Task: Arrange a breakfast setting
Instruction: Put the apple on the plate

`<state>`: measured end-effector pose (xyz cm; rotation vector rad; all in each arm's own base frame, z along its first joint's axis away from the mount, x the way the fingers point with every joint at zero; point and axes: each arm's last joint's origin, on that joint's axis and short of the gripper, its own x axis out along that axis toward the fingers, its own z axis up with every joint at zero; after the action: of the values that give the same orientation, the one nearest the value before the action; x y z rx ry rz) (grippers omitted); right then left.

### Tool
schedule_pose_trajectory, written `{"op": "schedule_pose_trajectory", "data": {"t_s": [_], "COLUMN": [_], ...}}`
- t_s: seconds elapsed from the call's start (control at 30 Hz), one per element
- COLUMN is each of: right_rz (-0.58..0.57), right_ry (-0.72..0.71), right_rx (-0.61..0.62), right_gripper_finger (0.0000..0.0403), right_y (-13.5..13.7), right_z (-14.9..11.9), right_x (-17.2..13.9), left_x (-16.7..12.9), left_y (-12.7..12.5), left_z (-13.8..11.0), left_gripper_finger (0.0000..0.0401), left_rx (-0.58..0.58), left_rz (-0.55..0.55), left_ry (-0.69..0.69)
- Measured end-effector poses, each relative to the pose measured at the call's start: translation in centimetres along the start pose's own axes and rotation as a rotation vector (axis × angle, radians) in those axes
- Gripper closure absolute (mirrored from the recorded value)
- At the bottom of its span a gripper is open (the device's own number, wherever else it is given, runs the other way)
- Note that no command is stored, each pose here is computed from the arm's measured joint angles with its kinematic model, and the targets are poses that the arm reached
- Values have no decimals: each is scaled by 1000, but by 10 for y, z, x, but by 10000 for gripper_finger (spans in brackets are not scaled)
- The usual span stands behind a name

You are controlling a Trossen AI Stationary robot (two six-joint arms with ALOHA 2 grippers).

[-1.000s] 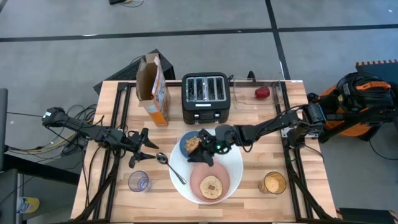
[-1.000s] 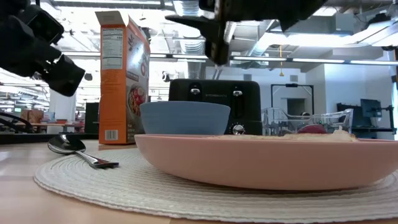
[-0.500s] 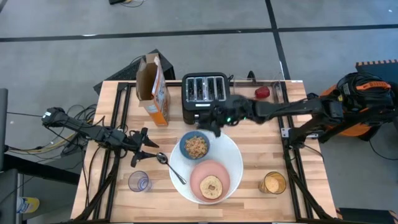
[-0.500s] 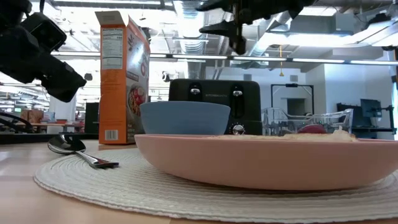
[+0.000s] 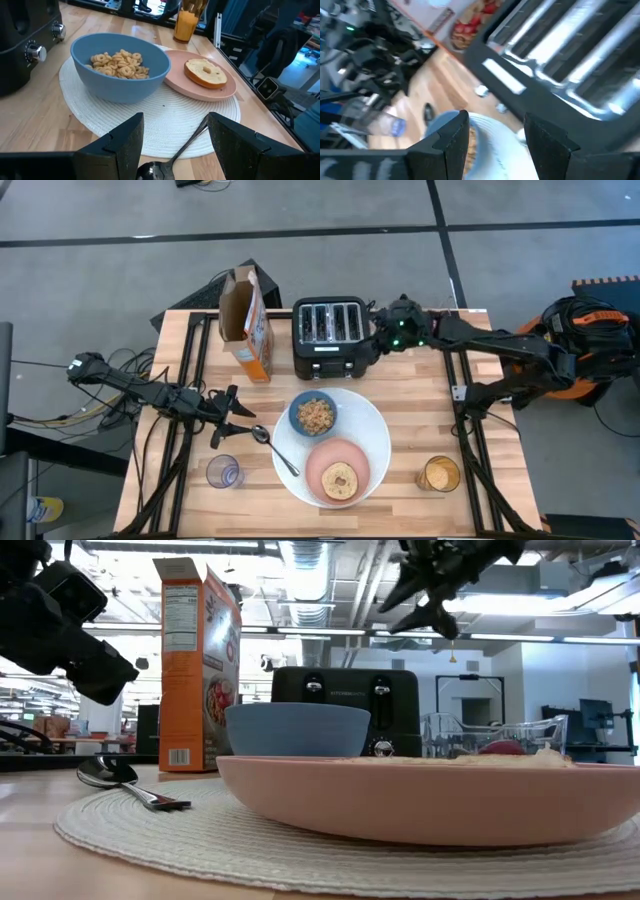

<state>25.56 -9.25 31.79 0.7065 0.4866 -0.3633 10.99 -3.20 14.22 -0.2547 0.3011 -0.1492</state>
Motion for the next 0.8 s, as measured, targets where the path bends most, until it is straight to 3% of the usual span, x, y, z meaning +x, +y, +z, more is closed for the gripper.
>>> {"op": "schedule_pose_trajectory", "data": {"t_s": [0.5, 0.8], "right_rz": [-361, -471], "right_ry": [84, 103], "right_rx": [17, -1], "right_gripper_finger": [193, 193], "right_y": [-67, -98], "right_z": [8, 14], "right_x": [-37, -52], "left_x": [0, 0], "left_y": [0, 0], "left_z": [0, 0], "left_gripper_finger": [193, 193], "left_rx": [-1, -1], "left_rz": [-1, 0], "left_ry": [0, 0]}}
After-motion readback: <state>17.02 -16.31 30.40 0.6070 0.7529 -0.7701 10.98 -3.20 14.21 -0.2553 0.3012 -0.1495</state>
